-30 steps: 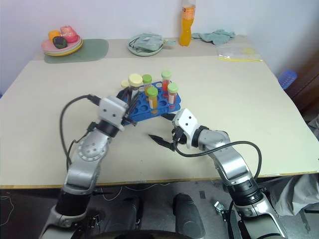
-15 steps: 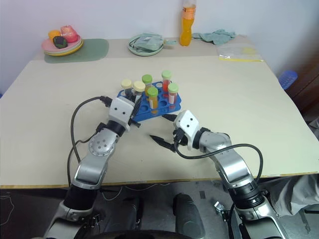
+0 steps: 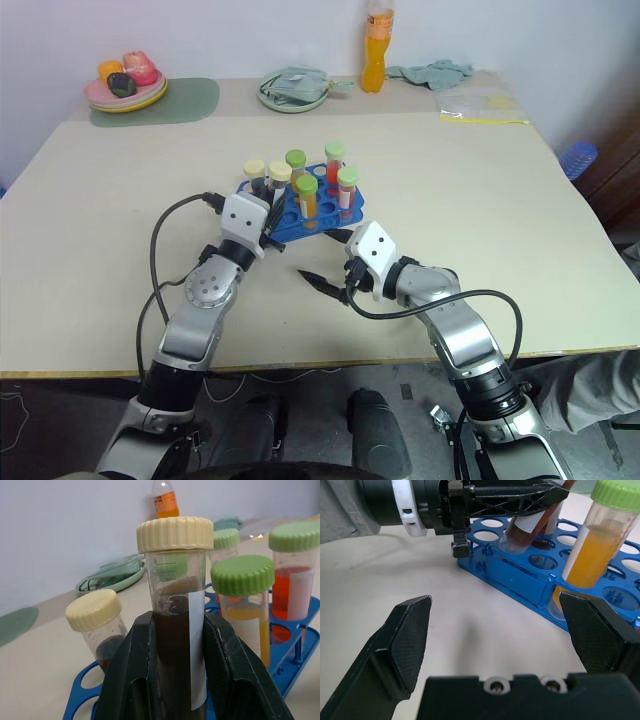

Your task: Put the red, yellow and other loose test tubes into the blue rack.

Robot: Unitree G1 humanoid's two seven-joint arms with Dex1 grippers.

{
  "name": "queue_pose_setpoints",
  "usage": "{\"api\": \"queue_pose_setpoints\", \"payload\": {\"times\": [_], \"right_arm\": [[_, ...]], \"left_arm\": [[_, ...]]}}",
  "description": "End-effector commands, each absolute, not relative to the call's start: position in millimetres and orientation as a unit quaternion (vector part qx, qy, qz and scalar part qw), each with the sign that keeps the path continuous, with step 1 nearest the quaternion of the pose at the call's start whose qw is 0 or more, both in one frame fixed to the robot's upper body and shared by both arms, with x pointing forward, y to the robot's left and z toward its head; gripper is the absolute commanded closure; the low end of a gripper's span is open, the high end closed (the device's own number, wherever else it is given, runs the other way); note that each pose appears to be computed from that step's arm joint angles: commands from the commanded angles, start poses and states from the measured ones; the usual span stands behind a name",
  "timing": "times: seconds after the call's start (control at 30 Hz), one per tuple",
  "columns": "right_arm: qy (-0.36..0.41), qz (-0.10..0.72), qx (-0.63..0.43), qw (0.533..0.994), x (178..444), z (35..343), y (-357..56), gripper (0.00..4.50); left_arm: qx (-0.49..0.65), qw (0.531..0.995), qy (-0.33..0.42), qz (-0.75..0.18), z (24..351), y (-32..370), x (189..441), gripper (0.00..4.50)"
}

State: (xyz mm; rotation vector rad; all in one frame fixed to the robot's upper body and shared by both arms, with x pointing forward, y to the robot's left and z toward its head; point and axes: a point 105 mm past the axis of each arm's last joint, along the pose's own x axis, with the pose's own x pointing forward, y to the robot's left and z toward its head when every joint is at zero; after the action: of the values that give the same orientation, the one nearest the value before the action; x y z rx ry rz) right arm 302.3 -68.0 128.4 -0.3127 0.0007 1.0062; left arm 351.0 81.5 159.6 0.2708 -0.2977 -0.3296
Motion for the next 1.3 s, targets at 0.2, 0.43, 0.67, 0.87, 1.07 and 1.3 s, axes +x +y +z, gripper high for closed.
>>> {"api": "queue_pose_setpoints", "payload": {"times": [0.2, 0.43, 0.67, 0.87, 1.07, 1.3], "right_arm": [[-0.032, 0.486, -0.151, 0.86, 297, 143, -64, 0.0], [-0.031, 0.49, -0.152, 0.858, 296, 144, -63, 0.0], [-0.029, 0.491, -0.156, 0.857, 295, 145, -65, 0.0], [-0.03, 0.488, -0.162, 0.857, 294, 150, -71, 0.0], [-0.011, 0.471, -0.173, 0.865, 299, 169, -113, 0.0], [0.045, 0.377, -0.194, 0.904, 320, 179, -207, 0.0]], "left_arm": [[0.108, 0.969, -0.146, -0.166, 147, 86, 342, 3.77], [0.091, 0.972, -0.139, -0.167, 138, 89, 338, 3.77], [0.058, 0.974, -0.136, -0.174, 135, 85, 340, 2.38], [0.061, 0.971, -0.151, -0.173, 143, 96, 333, 0.01], [0.081, 0.969, -0.106, -0.209, 151, 152, 293, 0.01], [0.163, 0.976, 0.021, -0.143, 138, 257, 254, 0.01]]}}
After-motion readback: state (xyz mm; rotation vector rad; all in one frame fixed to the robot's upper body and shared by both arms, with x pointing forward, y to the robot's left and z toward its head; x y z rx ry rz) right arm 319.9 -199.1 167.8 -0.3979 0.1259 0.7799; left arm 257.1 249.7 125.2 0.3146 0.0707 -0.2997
